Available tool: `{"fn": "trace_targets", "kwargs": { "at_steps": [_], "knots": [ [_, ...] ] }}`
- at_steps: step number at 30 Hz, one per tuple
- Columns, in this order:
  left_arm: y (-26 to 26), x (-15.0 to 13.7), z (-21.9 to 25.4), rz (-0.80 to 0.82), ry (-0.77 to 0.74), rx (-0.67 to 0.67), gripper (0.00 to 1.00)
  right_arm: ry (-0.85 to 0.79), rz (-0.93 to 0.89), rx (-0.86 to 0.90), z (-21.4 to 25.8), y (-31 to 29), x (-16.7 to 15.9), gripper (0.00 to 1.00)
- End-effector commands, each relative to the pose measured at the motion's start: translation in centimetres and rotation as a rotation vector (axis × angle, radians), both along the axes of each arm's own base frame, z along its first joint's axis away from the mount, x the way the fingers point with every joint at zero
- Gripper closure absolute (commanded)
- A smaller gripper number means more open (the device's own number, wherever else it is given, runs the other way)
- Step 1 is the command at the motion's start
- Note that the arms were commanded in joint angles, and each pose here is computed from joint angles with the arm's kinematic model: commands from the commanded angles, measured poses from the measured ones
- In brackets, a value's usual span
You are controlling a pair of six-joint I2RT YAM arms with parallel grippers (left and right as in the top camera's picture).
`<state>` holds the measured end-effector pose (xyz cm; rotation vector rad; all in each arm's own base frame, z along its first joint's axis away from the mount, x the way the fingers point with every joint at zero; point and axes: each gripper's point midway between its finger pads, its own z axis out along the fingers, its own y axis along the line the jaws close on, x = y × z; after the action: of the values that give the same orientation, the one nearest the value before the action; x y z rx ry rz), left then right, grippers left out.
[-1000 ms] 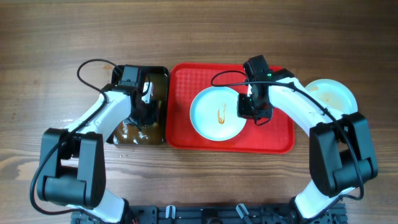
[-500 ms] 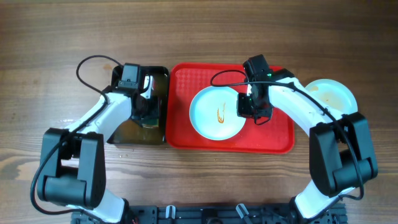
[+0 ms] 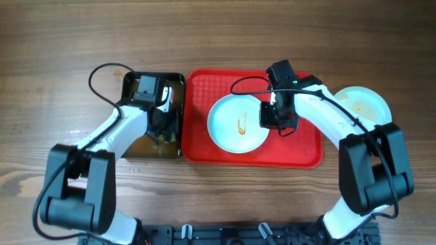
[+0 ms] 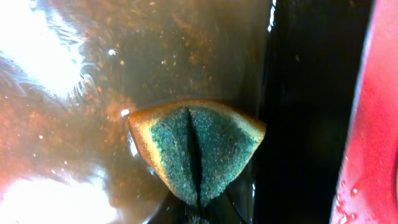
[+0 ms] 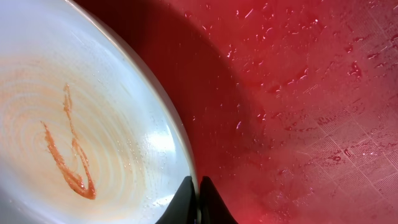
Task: Clean dirty plates on tray and stack at the side
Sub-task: 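Lift the green sponge from the water with the left gripper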
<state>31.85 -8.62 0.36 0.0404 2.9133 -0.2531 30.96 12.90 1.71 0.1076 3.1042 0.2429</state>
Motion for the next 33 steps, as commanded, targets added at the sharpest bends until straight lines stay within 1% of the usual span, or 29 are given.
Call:
{"fn": "trace_targets", "kwargs": {
  "at_steps": [1, 5, 9, 12, 15, 21, 25, 28, 31, 33],
  "knots": [
    [0.2, 0.8, 3.7, 0.015, -0.11, -0.037, 0.96, -0.007, 0.009, -0.004, 0.2, -0.1, -0.2, 0.96],
    [0.7, 2.5, 8.1, 0.028, -0.277, -0.058, 0.96, -0.007, 0.01, -0.005, 0.2, -0.1, -0.2, 0.96],
    [1.2, 3.9, 12.2, 0.048, -0.438, -0.045, 0.96, -0.011, 0.03, -0.005, 0.2, -0.1, -0.2, 0.96],
    [1.1, 4.8, 14.7, 0.05, -0.537, -0.063, 0.92, -0.013, 0.034, -0.005, 0.2, -0.1, -0.1, 0.96],
    [1.3, 5.6, 16.6, 0.061, -0.619, -0.062, 0.96, -0.014, 0.034, -0.004, 0.2, -0.1, -0.1, 0.96],
    [1.2, 6.3, 19.0, 0.062, -0.71, -0.079, 0.96, -0.018, 0.034, -0.003, 0.2, 0.0, 0.0, 0.96],
    [1.1, 7.1, 21.2, 0.062, -0.801, -0.094, 0.96, -0.018, 0.034, -0.003, 0.2, 0.0, 0.0, 0.96],
    [1.0, 7.4, 22.0, 0.062, -0.835, -0.101, 0.96, -0.018, 0.034, -0.003, 0.2, 0.0, 0.0, 0.96],
    [1.0, 7.4, 21.8, 0.062, -0.827, -0.1, 0.96, -0.021, 0.034, -0.002, 0.2, 0.0, 0.0, 0.96],
    [1.1, 6.9, 20.2, 0.061, -0.767, -0.089, 0.96, -0.02, 0.035, 0.002, 0.2, 0.1, 0.0, 0.96]
  ]
}}
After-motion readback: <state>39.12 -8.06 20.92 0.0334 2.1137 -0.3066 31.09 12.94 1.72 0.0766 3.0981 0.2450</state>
